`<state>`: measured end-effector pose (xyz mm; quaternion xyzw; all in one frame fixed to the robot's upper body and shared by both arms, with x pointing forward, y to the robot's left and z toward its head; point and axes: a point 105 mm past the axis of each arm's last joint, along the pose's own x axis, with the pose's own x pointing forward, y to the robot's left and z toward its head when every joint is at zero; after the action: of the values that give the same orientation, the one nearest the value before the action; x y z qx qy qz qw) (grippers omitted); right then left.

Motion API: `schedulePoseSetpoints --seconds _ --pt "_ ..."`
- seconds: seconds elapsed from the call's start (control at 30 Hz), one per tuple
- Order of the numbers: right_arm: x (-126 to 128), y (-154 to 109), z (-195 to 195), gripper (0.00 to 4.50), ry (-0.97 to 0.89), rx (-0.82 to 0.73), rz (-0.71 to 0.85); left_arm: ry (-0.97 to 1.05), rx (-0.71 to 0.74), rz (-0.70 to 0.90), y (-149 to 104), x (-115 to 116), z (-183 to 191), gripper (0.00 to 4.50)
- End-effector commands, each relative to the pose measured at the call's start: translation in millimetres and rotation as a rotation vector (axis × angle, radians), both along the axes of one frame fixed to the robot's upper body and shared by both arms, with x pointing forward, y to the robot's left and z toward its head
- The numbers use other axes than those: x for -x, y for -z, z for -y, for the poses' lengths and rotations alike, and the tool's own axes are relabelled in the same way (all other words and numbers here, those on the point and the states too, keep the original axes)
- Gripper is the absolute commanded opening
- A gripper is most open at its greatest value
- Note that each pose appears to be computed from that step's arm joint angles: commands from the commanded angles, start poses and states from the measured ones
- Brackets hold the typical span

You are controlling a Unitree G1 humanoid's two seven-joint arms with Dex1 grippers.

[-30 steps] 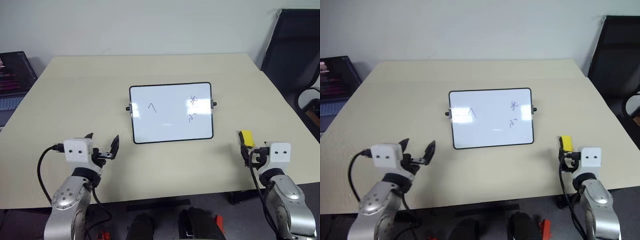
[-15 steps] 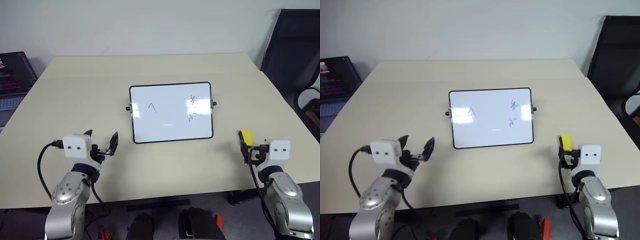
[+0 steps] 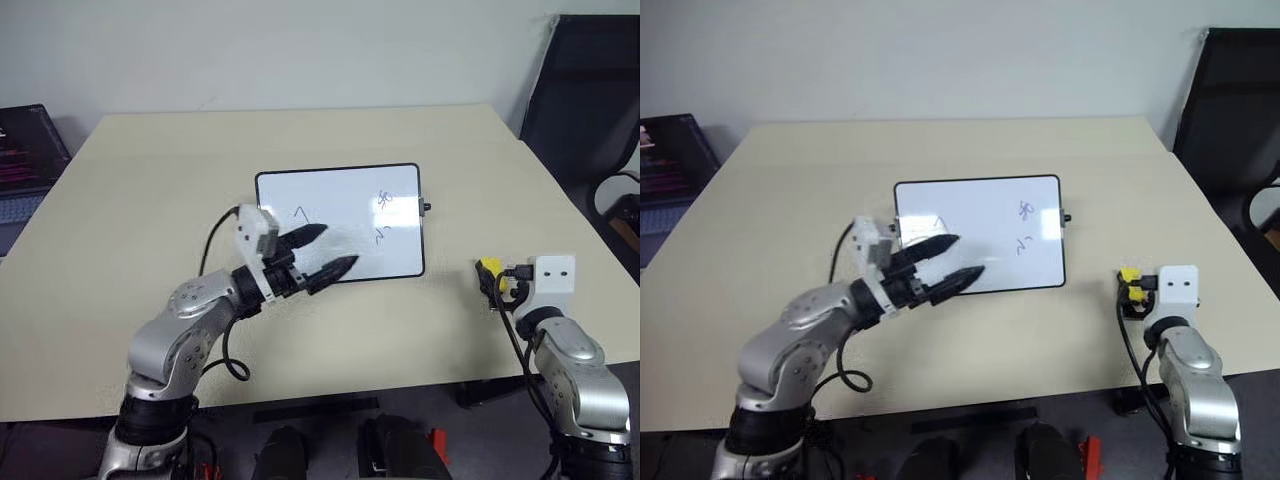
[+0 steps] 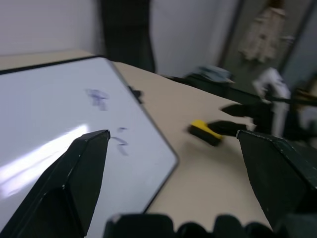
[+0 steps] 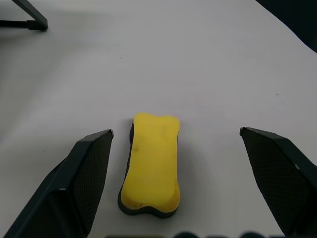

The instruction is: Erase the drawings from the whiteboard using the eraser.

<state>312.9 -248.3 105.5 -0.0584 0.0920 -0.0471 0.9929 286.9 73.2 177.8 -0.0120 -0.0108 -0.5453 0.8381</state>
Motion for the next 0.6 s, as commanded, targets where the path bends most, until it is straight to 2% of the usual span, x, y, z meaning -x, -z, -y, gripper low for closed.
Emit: schedulePoseSetpoints --seconds 0.03,0.23,0.6 --pt "-6.6 -10.8 0.3 4.48 0.013 -0.020 0.021 0.165 -0.066 0.039 3.7 7.7 13.8 4.50" --pt "-14.7 -6.5 -5.1 4.48 0.001 -0.058 -0.010 0.273 -0.139 0.112 15.5 9.1 27.7 4.50" --pt "-16.2 3.5 -9.3 4.48 0.011 -0.126 -0.051 0.261 -0.159 0.159 23.1 3.7 26.4 4.50"
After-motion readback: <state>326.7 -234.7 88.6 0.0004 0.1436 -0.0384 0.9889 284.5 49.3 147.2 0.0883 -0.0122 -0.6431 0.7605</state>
